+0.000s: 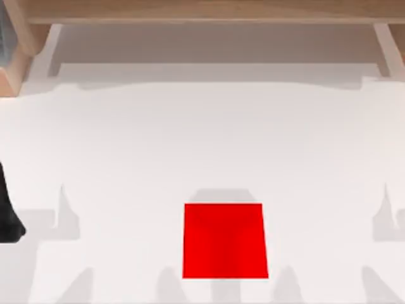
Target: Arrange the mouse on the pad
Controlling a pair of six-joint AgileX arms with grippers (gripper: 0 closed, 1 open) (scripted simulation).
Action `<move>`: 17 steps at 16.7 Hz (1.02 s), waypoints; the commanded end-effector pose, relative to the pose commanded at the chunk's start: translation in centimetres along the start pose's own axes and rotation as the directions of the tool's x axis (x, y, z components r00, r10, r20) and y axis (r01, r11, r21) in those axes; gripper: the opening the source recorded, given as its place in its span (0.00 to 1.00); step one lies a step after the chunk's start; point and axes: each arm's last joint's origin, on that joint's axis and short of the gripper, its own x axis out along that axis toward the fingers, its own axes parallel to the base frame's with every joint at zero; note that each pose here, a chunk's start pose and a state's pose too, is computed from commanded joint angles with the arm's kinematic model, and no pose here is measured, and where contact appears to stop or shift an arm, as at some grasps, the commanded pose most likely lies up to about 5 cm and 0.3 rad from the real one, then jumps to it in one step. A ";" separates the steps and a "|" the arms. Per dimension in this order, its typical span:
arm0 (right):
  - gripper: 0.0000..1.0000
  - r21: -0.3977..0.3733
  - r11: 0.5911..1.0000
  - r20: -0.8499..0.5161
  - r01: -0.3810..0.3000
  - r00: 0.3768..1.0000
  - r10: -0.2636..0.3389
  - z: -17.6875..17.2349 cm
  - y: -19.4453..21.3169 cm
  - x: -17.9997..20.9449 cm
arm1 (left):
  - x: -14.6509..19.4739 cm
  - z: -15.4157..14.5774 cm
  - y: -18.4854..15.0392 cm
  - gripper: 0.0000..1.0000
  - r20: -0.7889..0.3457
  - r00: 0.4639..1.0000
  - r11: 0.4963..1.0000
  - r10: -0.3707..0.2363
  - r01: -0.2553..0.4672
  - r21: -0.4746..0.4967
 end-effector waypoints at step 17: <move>1.00 0.135 0.947 -0.821 0.293 0.568 -0.059 7.3 -1.3 9.0 | 0.0 0.0 0.0 1.00 0.000 1.000 1.000 0.000 0.000 0.000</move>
